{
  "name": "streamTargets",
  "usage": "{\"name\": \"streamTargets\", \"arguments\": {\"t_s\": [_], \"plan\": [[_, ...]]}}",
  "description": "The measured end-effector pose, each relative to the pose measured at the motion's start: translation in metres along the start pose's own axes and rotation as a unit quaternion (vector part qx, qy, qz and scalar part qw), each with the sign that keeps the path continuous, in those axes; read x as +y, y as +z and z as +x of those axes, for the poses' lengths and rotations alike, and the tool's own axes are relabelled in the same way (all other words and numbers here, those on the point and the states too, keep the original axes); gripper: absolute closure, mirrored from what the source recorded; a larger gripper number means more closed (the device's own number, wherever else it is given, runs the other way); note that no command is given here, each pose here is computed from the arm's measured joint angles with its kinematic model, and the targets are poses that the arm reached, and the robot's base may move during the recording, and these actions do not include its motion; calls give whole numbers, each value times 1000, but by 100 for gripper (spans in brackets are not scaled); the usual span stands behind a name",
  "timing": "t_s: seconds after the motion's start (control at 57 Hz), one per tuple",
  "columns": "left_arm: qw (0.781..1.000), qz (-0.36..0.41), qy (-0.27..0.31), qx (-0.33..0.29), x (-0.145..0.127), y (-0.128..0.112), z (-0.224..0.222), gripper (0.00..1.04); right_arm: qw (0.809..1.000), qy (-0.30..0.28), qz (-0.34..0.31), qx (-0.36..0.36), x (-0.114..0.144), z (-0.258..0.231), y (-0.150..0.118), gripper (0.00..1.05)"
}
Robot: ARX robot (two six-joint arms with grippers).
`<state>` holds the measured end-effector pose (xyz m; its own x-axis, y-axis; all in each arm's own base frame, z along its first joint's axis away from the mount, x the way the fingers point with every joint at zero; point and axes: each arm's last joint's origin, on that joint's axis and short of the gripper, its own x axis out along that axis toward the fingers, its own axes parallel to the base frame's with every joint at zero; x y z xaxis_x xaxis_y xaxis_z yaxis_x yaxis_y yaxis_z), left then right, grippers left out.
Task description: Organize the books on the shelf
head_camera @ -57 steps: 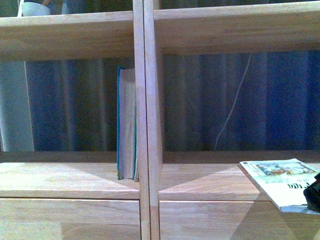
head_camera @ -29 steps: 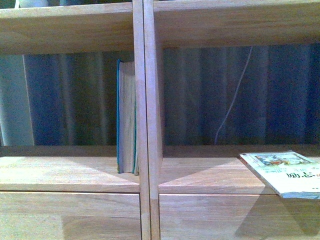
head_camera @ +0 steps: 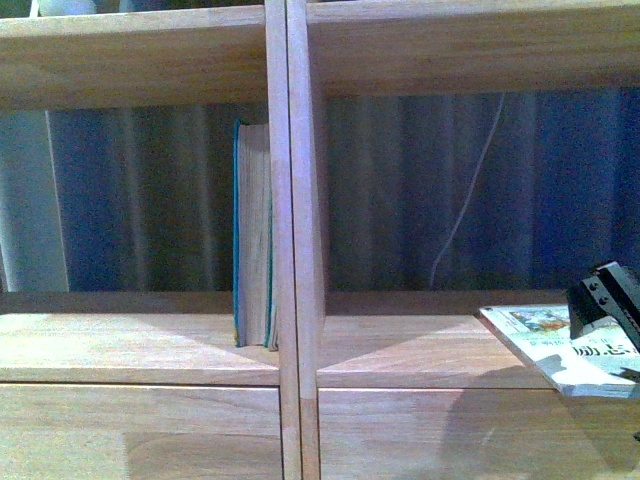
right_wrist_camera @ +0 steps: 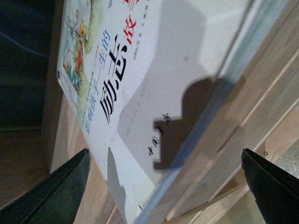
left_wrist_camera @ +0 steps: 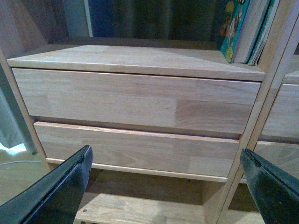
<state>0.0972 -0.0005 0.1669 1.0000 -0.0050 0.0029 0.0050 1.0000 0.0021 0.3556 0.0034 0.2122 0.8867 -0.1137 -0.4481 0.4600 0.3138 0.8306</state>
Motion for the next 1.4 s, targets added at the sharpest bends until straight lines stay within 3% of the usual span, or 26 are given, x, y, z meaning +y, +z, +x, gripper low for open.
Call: {"name": "streamTargets", "arguments": {"t_s": [0.175, 0.561, 0.649, 0.806, 1.052, 1.28, 1.403], "plan": [[1000, 0, 0, 0, 0, 0, 0, 7, 1000, 3, -1, -13, 17, 17, 0, 7], [1000, 0, 0, 0, 0, 0, 0, 7, 999, -15, -14, -24, 20, 39, -1, 7], [1000, 0, 0, 0, 0, 0, 0, 7, 999, -21, -15, -25, 18, 40, 1, 24], [1000, 0, 0, 0, 0, 0, 0, 7, 999, -23, -10, -26, 16, 41, 6, 43], [1000, 0, 0, 0, 0, 0, 0, 7, 1000, -15, -1, -21, 17, 35, 13, 68], [1000, 0, 0, 0, 0, 0, 0, 7, 1000, -6, 12, -15, 15, 30, 18, 74], [1000, 0, 0, 0, 0, 0, 0, 7, 1000, 15, -11, -25, 20, 21, 26, 96]]}}
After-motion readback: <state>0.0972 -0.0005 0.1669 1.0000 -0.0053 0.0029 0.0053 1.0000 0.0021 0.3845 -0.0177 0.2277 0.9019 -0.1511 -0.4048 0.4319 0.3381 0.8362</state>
